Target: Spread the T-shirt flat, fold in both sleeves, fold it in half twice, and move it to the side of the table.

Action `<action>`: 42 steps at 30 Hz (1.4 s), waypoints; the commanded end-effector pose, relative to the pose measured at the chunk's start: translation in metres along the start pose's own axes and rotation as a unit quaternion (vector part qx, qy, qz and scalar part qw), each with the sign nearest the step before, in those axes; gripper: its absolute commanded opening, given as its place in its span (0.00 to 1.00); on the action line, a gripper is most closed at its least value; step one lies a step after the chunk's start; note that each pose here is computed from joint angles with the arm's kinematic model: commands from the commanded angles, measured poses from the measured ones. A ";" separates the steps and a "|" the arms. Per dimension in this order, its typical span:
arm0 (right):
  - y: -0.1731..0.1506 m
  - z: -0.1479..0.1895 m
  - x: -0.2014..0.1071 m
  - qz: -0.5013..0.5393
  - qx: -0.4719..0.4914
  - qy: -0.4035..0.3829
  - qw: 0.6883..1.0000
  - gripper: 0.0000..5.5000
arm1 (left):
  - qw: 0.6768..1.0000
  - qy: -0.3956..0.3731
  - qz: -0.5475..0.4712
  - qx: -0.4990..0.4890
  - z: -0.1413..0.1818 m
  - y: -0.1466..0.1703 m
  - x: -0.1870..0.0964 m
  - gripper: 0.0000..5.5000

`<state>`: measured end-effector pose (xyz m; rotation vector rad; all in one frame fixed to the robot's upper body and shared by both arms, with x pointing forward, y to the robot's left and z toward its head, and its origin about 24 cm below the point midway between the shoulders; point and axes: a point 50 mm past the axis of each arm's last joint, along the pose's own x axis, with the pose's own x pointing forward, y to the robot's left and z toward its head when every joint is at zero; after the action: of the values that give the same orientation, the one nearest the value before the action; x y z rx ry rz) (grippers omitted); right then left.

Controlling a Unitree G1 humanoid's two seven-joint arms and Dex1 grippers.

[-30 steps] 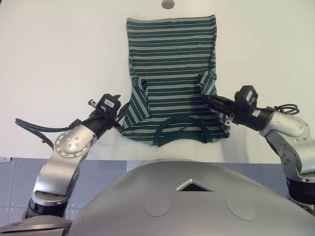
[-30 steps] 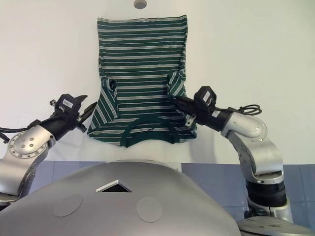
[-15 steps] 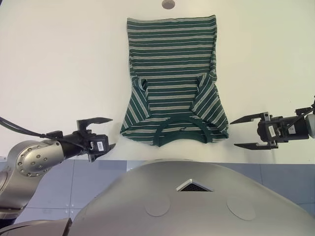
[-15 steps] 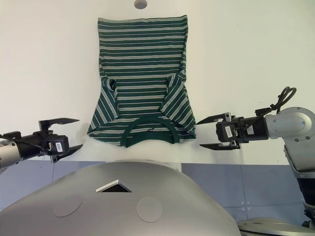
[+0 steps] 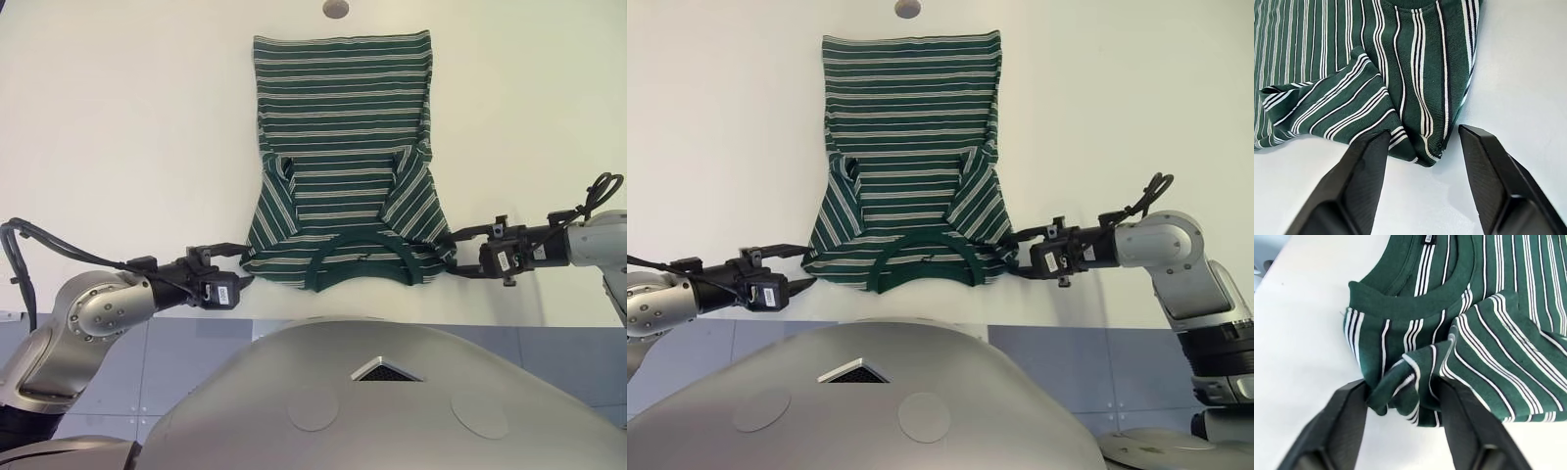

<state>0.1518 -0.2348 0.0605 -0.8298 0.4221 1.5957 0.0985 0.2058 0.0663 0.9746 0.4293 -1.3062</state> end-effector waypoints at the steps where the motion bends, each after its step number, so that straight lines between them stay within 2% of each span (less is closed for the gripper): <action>1: -0.006 -0.002 0.002 0.001 -0.008 0.007 1.000 0.28 | 0.998 0.043 -0.039 -0.026 -0.019 -0.013 0.006 0.31; 6: -0.010 -0.001 0.003 0.008 -0.011 0.001 1.000 0.05 | 0.997 0.037 -0.051 -0.031 -0.018 -0.013 0.010 0.09; 8: -0.012 0.005 0.001 0.019 0.008 -0.019 1.000 0.02 | 0.995 0.033 -0.074 -0.049 -0.018 -0.012 0.004 0.01; 12: -0.013 0.032 -0.020 0.092 0.122 -0.090 0.984 0.02 | 0.982 -0.031 -0.124 -0.142 0.008 0.002 -0.024 0.00; 15: -0.029 0.055 -0.055 0.170 0.218 -0.124 0.953 0.02 | 0.971 -0.090 -0.179 -0.128 0.042 0.028 -0.047 0.00; 19: -0.063 0.067 -0.071 0.157 0.238 -0.149 0.947 0.02 | 0.977 -0.095 -0.157 -0.111 0.046 0.063 -0.057 0.00; 21: -0.122 0.041 -0.072 0.068 0.242 -0.143 0.957 0.02 | 0.998 -0.063 -0.012 -0.023 0.005 0.133 -0.041 0.00; 23: -0.166 0.025 -0.072 0.013 0.262 -0.114 0.958 0.02 | 0.996 -0.050 0.051 0.043 -0.007 0.191 -0.011 0.00; 26: -0.204 0.011 -0.073 -0.078 0.294 -0.098 0.947 0.02 | 0.991 -0.062 0.113 0.035 -0.015 0.236 0.022 0.00; 30: -0.223 0.007 -0.055 -0.140 0.311 -0.095 0.935 0.02 | 0.985 -0.030 0.168 -0.003 -0.039 0.253 0.028 0.00; 37: -0.227 -0.007 -0.030 -0.188 0.346 -0.066 0.917 0.02 | 0.988 -0.020 0.151 -0.033 -0.058 0.244 0.050 0.00; 38: -0.227 -0.009 -0.027 -0.195 0.345 -0.056 0.916 0.09 | 0.987 -0.018 0.151 -0.042 -0.061 0.242 0.051 0.00; 40: -0.226 -0.012 -0.021 -0.201 0.348 -0.043 0.915 0.16 | 0.985 -0.022 0.160 -0.068 -0.064 0.241 0.055 0.00; 42: -0.225 -0.012 -0.015 -0.202 0.353 -0.060 0.912 0.23 | 0.974 -0.043 0.191 -0.113 -0.062 0.247 0.059 0.07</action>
<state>0.3693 -0.2117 0.1003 -0.2445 0.6708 0.9849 0.3500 0.2154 0.0661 0.8228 0.3300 -0.9801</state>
